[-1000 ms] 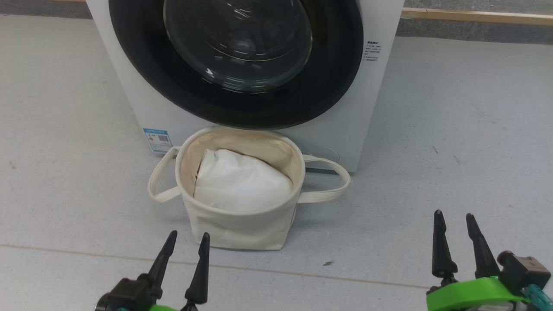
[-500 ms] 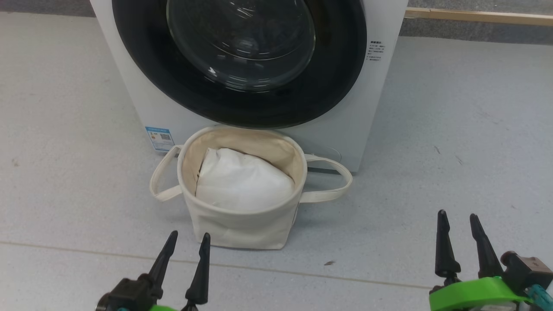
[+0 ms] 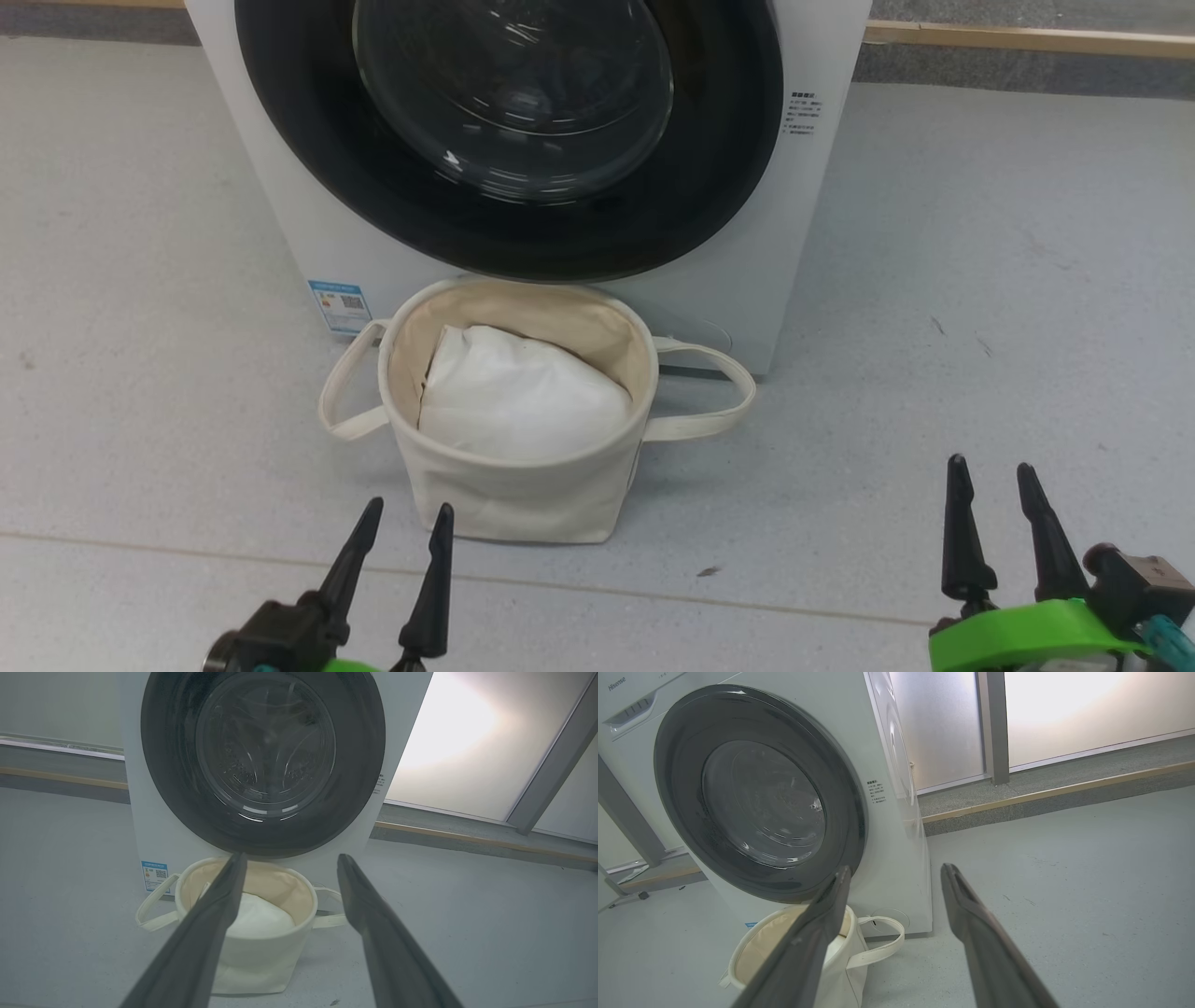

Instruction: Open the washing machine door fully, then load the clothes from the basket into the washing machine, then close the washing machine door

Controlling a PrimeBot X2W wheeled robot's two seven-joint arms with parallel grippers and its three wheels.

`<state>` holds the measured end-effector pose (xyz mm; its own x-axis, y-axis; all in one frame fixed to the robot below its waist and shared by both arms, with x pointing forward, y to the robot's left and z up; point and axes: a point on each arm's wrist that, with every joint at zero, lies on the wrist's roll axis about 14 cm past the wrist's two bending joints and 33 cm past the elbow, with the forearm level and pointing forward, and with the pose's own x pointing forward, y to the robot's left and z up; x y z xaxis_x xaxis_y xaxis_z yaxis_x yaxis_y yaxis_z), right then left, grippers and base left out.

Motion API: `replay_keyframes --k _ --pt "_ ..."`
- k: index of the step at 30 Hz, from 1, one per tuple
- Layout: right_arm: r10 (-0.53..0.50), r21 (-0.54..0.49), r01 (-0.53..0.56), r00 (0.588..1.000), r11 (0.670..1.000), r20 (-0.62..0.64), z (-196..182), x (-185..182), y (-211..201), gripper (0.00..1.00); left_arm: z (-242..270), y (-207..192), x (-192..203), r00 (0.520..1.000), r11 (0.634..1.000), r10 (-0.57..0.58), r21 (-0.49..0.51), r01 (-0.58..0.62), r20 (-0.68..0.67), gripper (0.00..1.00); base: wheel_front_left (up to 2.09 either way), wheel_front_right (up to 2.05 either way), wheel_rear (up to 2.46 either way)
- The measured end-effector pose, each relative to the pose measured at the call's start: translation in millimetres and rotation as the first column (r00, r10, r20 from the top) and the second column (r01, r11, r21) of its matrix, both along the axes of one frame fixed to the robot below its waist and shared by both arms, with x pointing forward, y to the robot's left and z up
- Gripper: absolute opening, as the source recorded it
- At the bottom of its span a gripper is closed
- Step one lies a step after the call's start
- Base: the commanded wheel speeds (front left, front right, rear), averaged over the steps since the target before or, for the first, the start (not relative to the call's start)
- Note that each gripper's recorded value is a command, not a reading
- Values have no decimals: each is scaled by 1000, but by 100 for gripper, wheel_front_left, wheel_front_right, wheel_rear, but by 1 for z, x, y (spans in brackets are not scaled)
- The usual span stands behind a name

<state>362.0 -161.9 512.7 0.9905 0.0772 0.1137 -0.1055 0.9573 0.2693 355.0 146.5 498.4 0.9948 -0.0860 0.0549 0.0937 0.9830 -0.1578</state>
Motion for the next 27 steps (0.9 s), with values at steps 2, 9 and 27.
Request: replay_keyframes --k 2,9,27 --pt "0 -2 0 1000 1000 1 0 0 0 100 1 1 0 1000 1000 2 1 -2 2 100 0 0 0" --pt "4 -17 -4 1000 1000 -1 0 0 1 100 1 2 0 1000 1000 5 11 -5 4 100 0 0 0" --pt "0 -27 -3 994 1000 -110 -35 -9 0 0 -36 -6 -13 994 999 -16 26 19 -111 0 0 0 0"
